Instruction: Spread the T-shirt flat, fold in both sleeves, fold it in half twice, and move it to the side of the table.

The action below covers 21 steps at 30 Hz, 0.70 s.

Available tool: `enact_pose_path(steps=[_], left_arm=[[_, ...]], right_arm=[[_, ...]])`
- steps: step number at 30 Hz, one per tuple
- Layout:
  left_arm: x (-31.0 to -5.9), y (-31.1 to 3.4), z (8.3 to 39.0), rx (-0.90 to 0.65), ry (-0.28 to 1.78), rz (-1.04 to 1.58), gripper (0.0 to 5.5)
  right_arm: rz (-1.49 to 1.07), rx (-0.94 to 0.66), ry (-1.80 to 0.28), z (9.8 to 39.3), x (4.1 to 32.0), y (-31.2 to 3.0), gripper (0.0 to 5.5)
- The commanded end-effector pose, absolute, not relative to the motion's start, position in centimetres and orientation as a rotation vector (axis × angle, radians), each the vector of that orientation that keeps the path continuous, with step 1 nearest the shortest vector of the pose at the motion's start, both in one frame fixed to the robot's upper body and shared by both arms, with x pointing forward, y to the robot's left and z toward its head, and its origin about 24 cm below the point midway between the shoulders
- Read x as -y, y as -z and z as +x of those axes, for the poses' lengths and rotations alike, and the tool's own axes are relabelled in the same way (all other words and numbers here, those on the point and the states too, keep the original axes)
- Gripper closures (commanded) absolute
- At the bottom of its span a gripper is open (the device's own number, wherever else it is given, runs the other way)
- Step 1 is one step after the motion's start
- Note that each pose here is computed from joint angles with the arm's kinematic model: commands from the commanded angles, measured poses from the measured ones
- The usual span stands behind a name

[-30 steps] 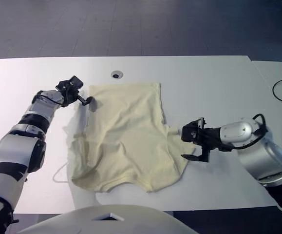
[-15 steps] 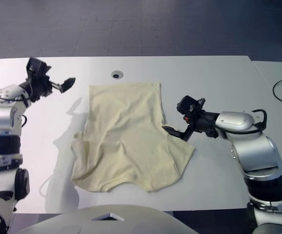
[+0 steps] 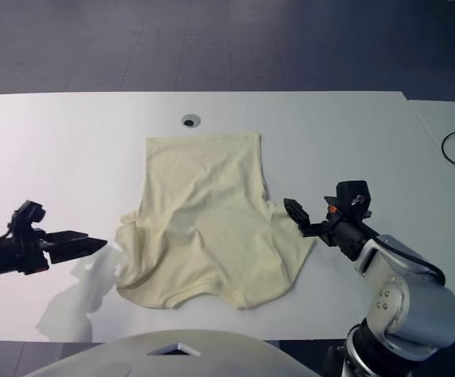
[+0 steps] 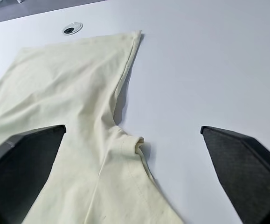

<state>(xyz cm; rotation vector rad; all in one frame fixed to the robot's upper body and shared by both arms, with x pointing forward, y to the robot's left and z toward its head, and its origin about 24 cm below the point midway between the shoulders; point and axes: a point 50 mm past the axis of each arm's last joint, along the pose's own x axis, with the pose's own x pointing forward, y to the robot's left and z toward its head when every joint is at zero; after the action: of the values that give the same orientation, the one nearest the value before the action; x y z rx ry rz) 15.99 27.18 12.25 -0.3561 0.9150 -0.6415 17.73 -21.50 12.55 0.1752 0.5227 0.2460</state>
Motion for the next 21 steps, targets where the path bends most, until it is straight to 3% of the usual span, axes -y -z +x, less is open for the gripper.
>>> enact_pose_path(steps=[1,8,15,21], left_arm=[[-25.9,-10.3,15.5,-0.968,0.601,-0.333,0.10],[-24.7,-7.8,14.9,-0.986,0.506,-0.386,0.10],[-23.4,-6.7,15.5,-0.965,0.451,-0.484,1.30],[-24.0,-6.0,15.0,-1.005,0.378,-0.471,2.49]], right_arm=[[0.179,-0.523,-0.252,17.9,21.0,-12.7,0.12],[0.166,-0.532,-0.266,18.1,20.9,-12.7,0.12],[0.166,-0.533,-0.290,18.5,20.5,-12.7,0.10],[0.154,-0.541,-0.301,18.4,20.4,-12.7,0.10]])
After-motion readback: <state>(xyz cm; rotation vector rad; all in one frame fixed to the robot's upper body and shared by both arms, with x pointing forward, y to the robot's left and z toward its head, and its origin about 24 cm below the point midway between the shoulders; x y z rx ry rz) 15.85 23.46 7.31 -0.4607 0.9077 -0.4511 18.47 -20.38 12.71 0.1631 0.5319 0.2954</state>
